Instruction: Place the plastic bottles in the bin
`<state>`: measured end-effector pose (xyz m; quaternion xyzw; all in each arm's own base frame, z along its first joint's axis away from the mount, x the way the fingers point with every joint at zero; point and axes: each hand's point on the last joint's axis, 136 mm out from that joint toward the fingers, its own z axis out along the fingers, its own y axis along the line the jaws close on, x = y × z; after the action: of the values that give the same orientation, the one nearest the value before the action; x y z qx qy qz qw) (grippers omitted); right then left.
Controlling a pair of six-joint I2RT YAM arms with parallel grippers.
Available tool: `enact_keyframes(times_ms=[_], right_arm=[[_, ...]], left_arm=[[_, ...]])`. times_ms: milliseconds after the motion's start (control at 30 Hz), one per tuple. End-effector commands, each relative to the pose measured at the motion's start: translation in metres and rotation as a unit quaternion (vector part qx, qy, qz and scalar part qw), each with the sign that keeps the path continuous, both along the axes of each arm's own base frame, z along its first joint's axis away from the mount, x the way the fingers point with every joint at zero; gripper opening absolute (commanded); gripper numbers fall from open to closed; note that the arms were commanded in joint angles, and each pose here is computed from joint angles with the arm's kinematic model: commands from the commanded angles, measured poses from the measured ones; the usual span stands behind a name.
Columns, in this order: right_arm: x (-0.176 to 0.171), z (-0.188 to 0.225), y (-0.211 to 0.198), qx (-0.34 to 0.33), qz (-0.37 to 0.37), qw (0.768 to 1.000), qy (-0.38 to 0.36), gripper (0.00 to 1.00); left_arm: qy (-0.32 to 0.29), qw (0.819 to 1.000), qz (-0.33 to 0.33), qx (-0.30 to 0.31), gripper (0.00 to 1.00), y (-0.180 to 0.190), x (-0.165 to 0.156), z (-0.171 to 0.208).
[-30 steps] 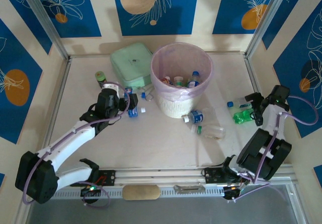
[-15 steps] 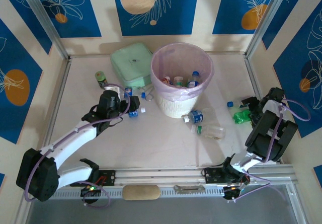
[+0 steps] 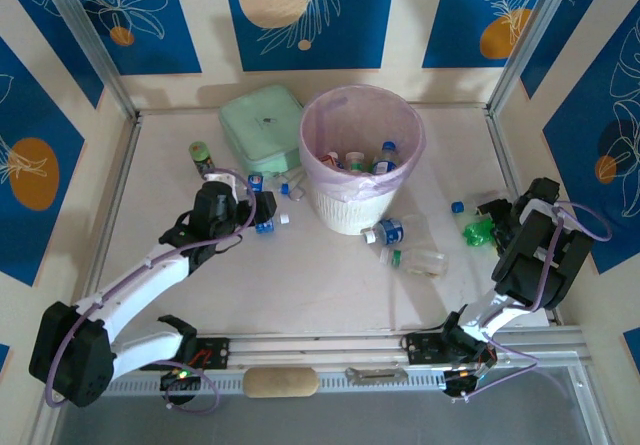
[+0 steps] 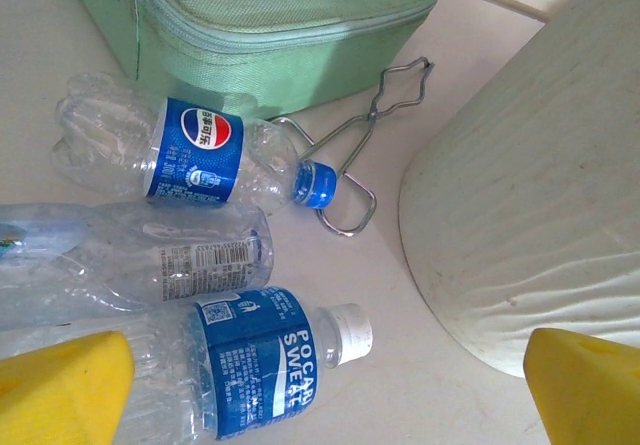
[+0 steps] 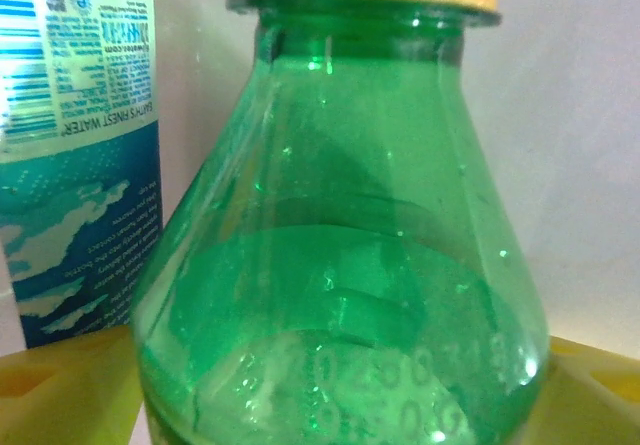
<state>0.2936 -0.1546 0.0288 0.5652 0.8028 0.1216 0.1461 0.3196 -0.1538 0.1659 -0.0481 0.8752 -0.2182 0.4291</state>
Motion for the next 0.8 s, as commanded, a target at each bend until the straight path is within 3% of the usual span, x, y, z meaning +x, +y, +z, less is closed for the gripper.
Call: enact_keyframes(times_ms=[0, 233, 467, 767], right_arm=[[-0.004, -0.013, 0.007, 0.010, 0.003, 1.000, 0.015, 0.89], [-0.007, -0.017, 0.008, 0.008, 0.004, 1.000, 0.017, 0.84], [-0.005, -0.014, 0.010, 0.008, 0.010, 1.000, 0.008, 0.65], [-0.005, 0.007, 0.012, -0.004, 0.019, 1.000, -0.012, 0.60]], left_arm=[[0.000, 1.000, 0.014, -0.005, 1.00, 0.007, -0.001, 0.000], [-0.003, 1.000, 0.015, -0.008, 1.00, 0.007, -0.001, 0.001], [-0.003, 1.000, 0.018, -0.009, 1.00, 0.007, -0.001, 0.002], [-0.005, 1.000, 0.019, -0.011, 1.00, 0.006, 0.001, 0.001]])
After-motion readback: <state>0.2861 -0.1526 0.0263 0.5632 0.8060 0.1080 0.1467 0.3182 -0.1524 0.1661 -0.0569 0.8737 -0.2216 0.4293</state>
